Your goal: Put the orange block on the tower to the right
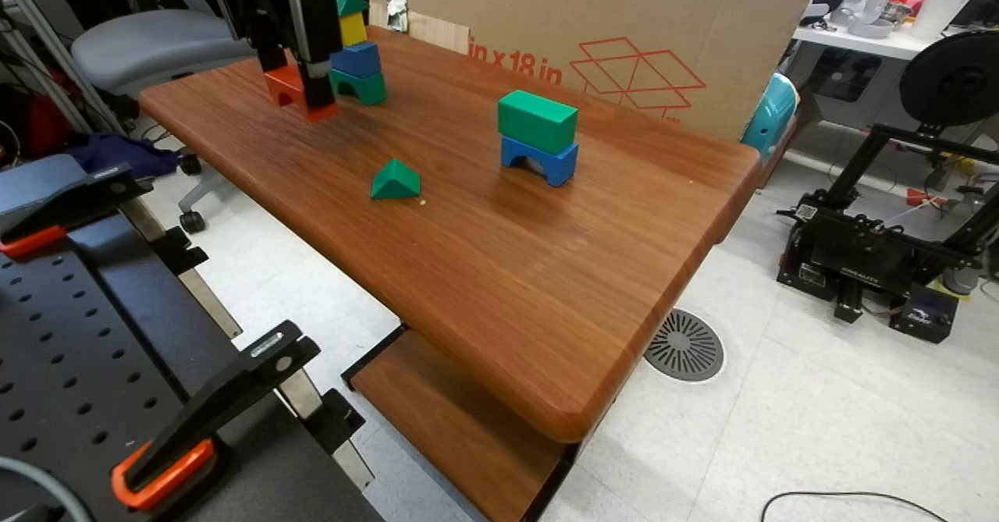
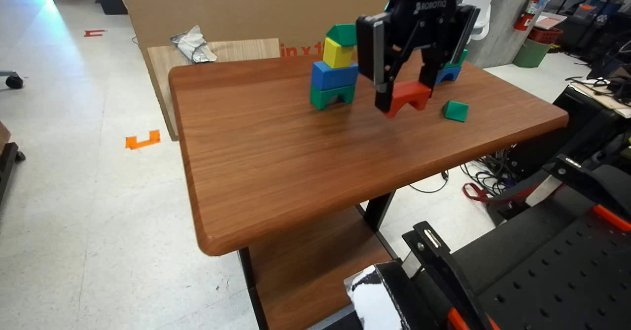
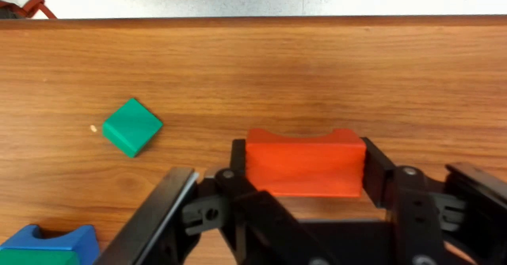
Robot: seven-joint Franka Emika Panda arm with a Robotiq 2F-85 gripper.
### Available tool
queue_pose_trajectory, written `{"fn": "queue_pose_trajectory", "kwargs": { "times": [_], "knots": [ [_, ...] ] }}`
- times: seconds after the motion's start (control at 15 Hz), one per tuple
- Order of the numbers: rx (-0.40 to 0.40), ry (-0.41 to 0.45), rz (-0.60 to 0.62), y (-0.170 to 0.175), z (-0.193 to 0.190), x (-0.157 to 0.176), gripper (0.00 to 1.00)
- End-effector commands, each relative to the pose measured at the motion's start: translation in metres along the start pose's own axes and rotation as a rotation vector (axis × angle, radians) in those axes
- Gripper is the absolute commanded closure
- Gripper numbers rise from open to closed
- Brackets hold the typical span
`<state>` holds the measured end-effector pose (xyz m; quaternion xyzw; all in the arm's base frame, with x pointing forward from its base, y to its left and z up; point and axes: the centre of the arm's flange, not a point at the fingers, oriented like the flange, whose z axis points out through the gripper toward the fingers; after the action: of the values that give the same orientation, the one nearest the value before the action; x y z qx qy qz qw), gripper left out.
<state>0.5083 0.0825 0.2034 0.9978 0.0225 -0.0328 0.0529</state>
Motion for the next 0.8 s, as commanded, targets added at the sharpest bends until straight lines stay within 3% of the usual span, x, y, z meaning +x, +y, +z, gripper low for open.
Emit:
{"fn": "queue_pose_trajectory", "kwargs": {
  "times": [0.0, 0.73],
  "knots": [
    [-0.007, 0.047, 0.061, 0.037, -0.023, -0.004, 0.58],
    [-0.016, 0.018, 0.119, 0.150, -0.052, 0.028, 0.58]
  ]
}}
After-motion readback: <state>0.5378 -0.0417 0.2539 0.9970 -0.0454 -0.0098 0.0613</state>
